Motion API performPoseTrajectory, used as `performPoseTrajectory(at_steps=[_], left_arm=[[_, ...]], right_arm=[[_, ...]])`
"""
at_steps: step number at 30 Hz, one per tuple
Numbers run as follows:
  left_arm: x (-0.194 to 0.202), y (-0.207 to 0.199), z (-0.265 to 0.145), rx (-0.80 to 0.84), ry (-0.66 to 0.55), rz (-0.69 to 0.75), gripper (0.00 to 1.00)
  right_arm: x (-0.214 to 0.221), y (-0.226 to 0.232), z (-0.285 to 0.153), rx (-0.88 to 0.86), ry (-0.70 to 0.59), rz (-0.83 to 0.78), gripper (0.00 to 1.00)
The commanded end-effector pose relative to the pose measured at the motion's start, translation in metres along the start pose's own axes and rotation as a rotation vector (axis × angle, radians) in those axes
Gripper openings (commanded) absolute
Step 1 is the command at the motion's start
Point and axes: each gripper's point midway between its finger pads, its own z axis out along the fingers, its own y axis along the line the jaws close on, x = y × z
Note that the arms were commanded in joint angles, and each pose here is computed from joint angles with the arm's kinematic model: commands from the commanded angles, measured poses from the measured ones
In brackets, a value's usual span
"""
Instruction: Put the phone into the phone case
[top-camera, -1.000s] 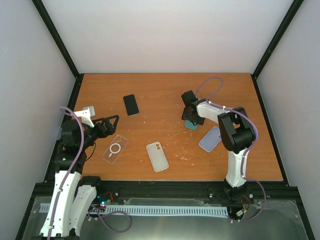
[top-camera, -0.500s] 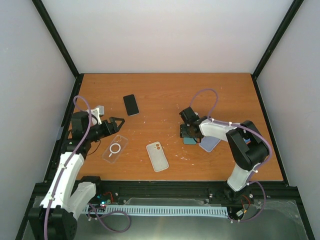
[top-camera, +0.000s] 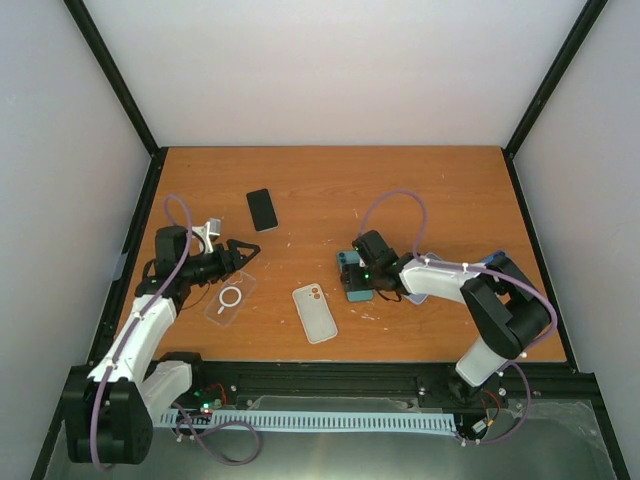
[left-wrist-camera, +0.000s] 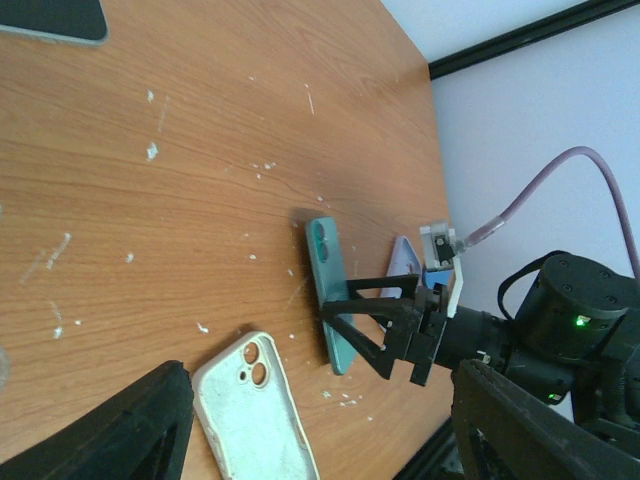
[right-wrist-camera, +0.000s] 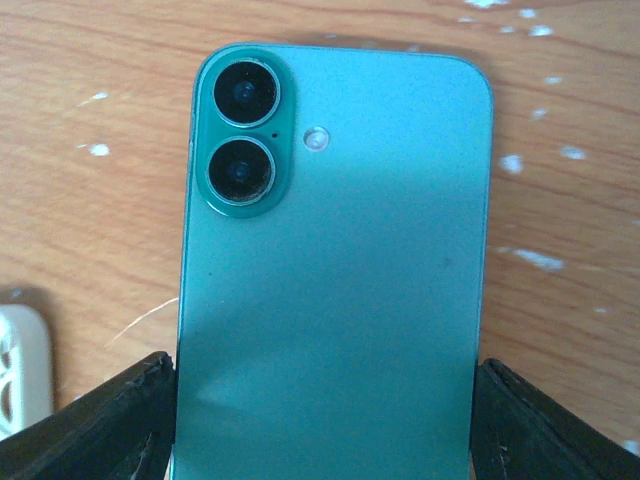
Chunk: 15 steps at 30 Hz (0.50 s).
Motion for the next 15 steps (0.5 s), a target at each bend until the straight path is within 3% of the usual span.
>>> performPoseTrajectory(at_steps=[1, 7, 15], left_arm=[[-0.003, -0.016, 0.006, 0.109, 0.017, 0.014, 0.70], [0.003, -0.014, 0.012, 0.144, 0.052, 0.010, 0.67], [0.010, -0.023, 0.016, 0.234, 0.091, 0.008, 0.56]], right_arm=[[-0.018, 0.039, -0.016, -0.151, -0.094, -0.064, 0.62], [-0.029, 0.075, -0.044, -0.275, -0.171, -0.120, 0.61], [-0.026, 0.129, -0.078, -0.436, -0.235, -0.212, 0.60]])
